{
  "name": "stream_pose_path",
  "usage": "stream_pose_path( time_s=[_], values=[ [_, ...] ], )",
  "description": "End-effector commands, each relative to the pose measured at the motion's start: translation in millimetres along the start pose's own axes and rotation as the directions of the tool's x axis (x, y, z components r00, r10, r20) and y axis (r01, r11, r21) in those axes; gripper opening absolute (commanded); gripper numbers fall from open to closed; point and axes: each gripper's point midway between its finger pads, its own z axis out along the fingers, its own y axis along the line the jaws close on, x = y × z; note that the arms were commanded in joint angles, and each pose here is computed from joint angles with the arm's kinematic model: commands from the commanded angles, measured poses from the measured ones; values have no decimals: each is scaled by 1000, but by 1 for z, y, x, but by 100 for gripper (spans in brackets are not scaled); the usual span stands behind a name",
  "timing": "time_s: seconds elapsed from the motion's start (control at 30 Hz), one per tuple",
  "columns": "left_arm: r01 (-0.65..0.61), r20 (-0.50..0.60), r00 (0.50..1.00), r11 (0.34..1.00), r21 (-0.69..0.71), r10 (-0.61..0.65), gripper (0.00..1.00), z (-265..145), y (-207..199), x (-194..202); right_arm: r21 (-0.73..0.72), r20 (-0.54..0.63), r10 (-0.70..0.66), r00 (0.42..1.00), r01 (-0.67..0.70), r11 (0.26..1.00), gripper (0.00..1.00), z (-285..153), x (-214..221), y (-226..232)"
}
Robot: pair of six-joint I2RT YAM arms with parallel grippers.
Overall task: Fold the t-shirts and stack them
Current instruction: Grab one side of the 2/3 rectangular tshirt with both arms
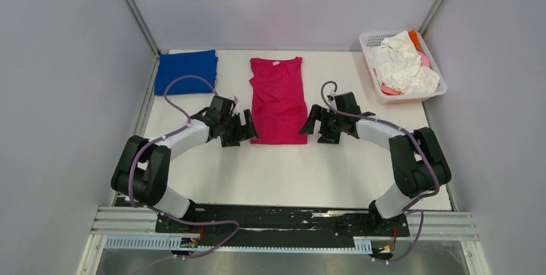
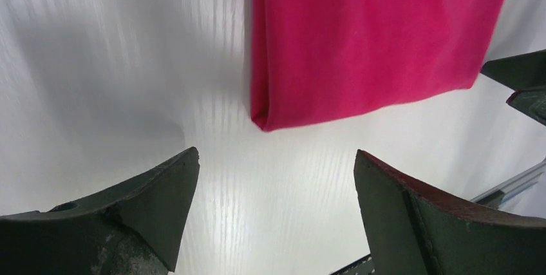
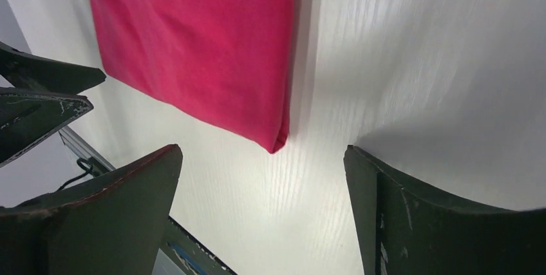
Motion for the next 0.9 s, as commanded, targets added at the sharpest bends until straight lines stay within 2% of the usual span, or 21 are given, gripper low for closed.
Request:
stream_pose_path(
  time_s=[0.0,0.37,0.5,0.67,0.87],
  values=[
    [18,6,1000,1000,-19,-18,92,5,6,13,-41,-22,7,1000,-8,999,94,-4,18,8],
    [40,-57,997,997,-72,-44,63,38,21,29,-29,-88,8,996,-10,1000,67,14,40,2],
    [43,-79,996,995,-87,-50,47,46,26,33,-2,-83,14,996,-14,1000,58,16,40,-4],
    [38,-89,995,995,-94,-46,23,48,28,36,19,-94,25,995,-23,1000,53,23,43,-10],
    [37,-100,994,994,-106,-47,0,46,32,41,81,-69,43,997,-37,996,48,35,38,-24]
  ],
)
